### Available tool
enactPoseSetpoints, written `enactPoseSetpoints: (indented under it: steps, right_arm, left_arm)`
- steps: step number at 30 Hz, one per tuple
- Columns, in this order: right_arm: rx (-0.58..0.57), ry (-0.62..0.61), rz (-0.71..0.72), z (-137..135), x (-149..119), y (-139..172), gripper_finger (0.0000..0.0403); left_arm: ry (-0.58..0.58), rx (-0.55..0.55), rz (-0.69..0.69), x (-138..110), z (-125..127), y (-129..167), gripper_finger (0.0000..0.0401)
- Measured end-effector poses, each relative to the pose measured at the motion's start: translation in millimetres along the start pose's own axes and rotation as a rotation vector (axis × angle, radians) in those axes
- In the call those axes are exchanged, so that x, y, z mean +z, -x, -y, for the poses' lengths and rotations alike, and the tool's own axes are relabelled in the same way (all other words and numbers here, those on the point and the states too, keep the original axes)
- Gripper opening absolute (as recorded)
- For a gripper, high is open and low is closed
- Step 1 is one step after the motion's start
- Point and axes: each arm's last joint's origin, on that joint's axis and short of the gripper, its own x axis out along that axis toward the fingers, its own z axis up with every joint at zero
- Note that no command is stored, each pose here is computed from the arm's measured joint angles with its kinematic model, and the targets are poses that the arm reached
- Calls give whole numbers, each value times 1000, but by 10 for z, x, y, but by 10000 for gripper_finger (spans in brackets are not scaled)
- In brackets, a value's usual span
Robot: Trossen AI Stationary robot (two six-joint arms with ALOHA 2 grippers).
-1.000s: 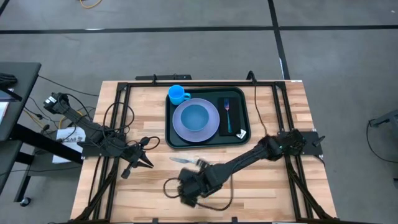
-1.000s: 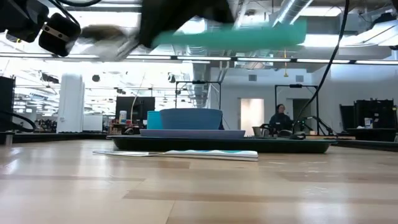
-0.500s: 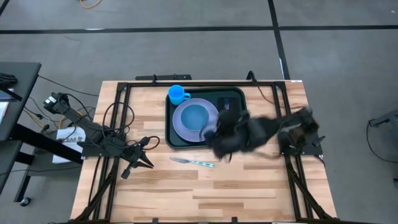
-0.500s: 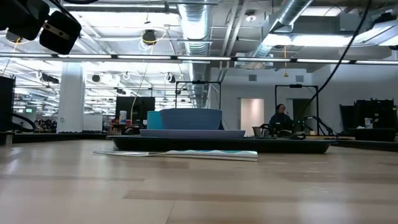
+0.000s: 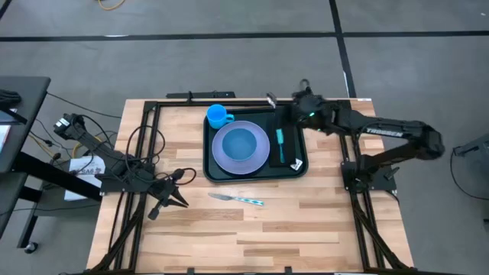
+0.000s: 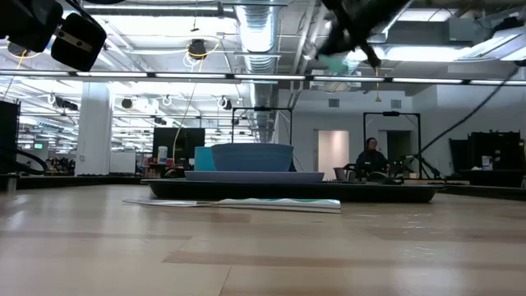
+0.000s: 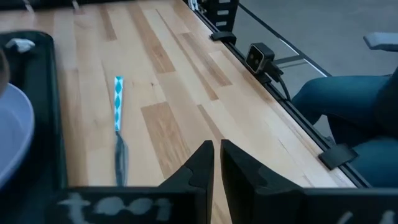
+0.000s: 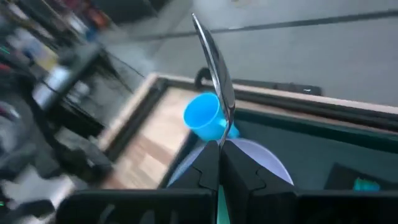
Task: Set up tray
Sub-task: Put the blue spoon on the black napkin
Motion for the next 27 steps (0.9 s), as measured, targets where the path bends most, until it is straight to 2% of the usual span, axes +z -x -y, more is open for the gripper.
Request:
enactPoseSetpoints:
  steps: [4,8,16,27]
  right_arm:
    - [96,-121,32,617,-97,-50,0]
    - [92,-231,60,958,-185,-57,0]
    - [90,-193,-45,951,-329,-169,0]
    - [-78,-299,-196,1109,-659,-645,0]
  left_arm:
    - [-34,49,40,34,-10,1,15]
    - [-92,120,83,96,-24,15,15]
    - [-133,232,114,156,-49,37,15]
    - [-166,254,113,159,-54,39,15]
